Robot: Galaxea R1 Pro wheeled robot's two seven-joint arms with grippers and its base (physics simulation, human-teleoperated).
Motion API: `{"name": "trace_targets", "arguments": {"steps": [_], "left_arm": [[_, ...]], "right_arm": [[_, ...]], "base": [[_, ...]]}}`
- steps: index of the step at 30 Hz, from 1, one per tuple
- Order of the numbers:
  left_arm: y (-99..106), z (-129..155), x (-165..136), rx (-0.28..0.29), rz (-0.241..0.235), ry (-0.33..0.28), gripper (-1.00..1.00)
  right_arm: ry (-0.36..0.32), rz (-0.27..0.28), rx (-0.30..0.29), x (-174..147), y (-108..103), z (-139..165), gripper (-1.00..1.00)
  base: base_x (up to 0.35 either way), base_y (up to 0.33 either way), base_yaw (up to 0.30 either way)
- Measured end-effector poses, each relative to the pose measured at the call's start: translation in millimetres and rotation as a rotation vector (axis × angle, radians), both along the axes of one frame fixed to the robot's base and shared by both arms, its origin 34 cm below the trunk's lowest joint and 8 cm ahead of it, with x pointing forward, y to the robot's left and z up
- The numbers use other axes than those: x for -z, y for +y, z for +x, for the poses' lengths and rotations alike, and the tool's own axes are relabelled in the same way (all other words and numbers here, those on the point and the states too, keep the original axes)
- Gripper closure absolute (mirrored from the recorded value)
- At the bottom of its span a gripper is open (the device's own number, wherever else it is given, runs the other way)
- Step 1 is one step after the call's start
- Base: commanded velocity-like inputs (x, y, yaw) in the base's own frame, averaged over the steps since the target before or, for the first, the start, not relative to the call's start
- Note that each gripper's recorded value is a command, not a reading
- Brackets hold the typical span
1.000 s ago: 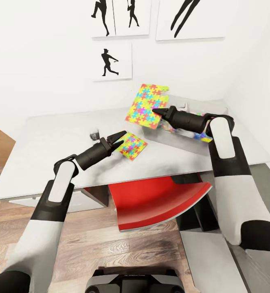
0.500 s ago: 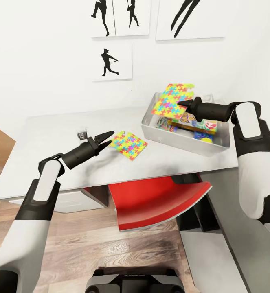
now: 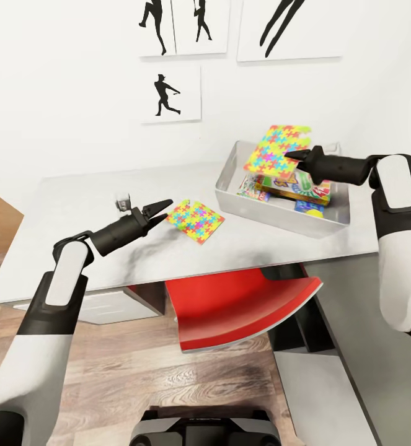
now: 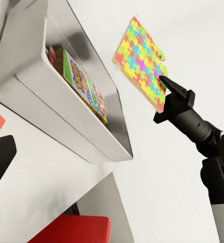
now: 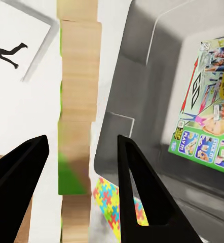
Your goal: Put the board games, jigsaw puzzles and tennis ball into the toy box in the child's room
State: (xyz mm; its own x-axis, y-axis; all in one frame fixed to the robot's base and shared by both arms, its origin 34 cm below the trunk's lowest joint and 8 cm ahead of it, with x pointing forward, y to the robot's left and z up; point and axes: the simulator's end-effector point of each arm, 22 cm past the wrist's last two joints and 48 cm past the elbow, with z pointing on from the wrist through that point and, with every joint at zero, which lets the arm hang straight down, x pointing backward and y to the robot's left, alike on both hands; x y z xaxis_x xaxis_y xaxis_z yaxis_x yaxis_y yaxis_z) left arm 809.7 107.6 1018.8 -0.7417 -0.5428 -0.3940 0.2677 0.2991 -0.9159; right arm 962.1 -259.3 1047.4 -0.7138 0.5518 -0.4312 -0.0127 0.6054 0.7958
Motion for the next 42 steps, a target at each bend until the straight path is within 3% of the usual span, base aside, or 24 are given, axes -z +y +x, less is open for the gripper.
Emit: {"name": "trace_targets", "arguments": {"steps": [6, 14, 20, 24, 27, 33, 42], "left_arm": [[-2, -1, -1, 0.018, 0.01, 0.011, -1.0], [-6, -17, -4, 0.092, 0.026, 0.034, -1.0], [4, -19, 3, 0.085, 0.054, 0.056, -1.0], [17, -17, 27, 0.053, 0.095, 0.122, -1.0], [21, -17, 35, 0.043, 0.11, 0.145, -1.0], [24, -18, 47, 0.032, 0.128, 0.179, -1.0], [20, -23, 47, 0.03, 0.131, 0.179, -1.0]], "right_arm": [[-0.066, 0.092, -0.039, -23, 1, -4, 1.0], [-0.098, 0.107, -0.06, -32, -9, -9, 1.0], [-0.124, 0.113, -0.085, -39, -9, -13, 1.0], [-0.157, 0.152, -0.132, -47, -7, -22, 1.0], [-0.15, 0.162, -0.156, -41, -6, -28, 1.0], [-0.074, 0.178, -0.179, -10, -5, -37, 1.0], [-0.028, 0.182, -0.181, 7, -7, -41, 1.0]], "base": [[0.0, 0.0, 0.0], [0.0, 0.0, 0.0], [0.0, 0.0, 0.0], [0.0, 0.0, 0.0], [0.0, 0.0, 0.0], [0.0, 0.0, 0.0], [0.001, 0.0, 0.0]]}}
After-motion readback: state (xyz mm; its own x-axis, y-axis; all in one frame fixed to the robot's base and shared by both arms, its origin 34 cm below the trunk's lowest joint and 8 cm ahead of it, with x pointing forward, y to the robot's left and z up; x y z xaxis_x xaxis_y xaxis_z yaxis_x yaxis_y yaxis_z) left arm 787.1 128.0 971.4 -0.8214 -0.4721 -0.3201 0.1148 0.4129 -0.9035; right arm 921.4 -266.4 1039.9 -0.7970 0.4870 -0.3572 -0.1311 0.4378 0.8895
